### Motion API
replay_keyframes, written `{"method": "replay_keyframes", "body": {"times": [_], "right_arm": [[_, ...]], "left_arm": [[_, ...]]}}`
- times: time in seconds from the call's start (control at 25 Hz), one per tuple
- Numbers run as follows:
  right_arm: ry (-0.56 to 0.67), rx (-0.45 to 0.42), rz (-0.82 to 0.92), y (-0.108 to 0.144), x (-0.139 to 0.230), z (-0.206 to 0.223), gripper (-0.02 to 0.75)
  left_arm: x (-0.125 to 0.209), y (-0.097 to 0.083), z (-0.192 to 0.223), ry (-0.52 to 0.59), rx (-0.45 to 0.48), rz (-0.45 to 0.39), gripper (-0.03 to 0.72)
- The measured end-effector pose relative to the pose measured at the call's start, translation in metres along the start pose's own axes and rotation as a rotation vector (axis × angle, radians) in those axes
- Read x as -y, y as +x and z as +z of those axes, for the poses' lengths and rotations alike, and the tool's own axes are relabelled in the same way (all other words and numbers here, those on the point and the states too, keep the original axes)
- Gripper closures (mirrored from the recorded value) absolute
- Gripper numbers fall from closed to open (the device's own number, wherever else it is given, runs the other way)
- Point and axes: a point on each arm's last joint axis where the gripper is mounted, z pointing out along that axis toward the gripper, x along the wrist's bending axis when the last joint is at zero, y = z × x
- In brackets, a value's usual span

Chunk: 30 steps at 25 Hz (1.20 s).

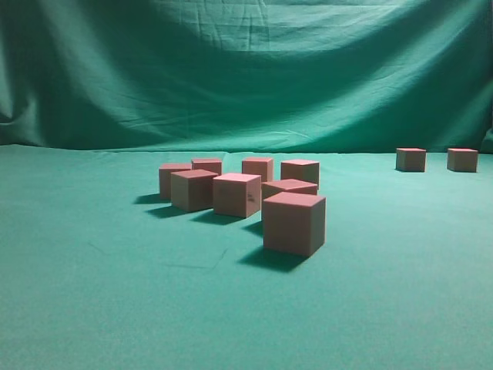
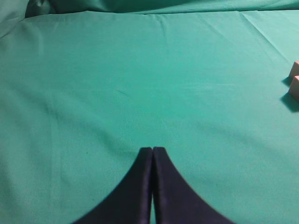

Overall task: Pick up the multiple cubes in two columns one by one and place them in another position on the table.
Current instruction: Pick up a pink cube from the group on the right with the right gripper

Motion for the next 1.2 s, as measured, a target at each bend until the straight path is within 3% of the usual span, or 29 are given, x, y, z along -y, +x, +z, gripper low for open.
{"method": "replay_keyframes", "body": {"times": [0.2,0.4,0.6,0.84,1.2], "right_arm": [[-0.047,0.17,0.216,-0.076,0.008,-0.029,0.167],[-0.016,0.306,0.43,-0.145,0.022,-0.021,0.167],[0.026,0.264,0.484,-0.182,0.021,0.027,0.167],[0.185,0.185,0.477,-0.21,0.003,0.114,0.167],[0.201,0.177,0.466,-0.251,-0.036,0.211,0.167]], "left_arm": [[0.0,0.0,0.0,0.0,0.0,0.0,0.688],[0.0,0.0,0.0,0.0,0.0,0.0,0.688],[0.0,0.0,0.0,0.0,0.0,0.0,0.688],[0.0,0.0,0.0,0.0,0.0,0.0,0.688],[0.0,0.0,0.0,0.0,0.0,0.0,0.688]]}}
